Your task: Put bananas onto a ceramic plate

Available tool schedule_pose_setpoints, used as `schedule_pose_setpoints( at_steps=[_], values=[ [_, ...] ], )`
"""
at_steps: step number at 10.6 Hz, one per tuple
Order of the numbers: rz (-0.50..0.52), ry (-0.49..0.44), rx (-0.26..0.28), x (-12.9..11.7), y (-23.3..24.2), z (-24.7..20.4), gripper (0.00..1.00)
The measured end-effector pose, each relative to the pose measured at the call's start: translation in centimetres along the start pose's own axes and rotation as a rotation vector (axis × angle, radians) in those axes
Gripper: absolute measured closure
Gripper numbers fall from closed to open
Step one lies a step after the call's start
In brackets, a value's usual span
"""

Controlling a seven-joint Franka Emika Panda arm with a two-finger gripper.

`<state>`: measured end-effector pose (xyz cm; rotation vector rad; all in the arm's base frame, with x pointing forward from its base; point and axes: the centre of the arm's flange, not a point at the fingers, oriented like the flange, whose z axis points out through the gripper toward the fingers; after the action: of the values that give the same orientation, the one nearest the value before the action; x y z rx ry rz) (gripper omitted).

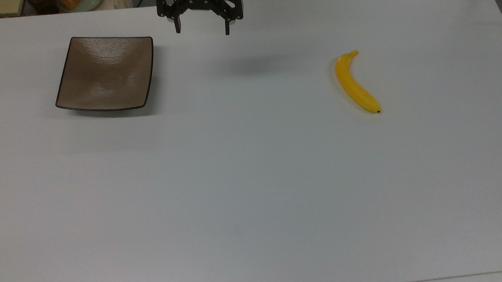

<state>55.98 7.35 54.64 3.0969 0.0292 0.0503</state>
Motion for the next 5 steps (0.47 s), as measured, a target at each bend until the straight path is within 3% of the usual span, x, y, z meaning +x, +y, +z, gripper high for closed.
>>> schedule_pose_setpoints(
  at_steps=[5],
  values=[
    [-0.019, -0.011, 0.089, -0.2, -3.3, 2.1, 0.0]
  ],
)
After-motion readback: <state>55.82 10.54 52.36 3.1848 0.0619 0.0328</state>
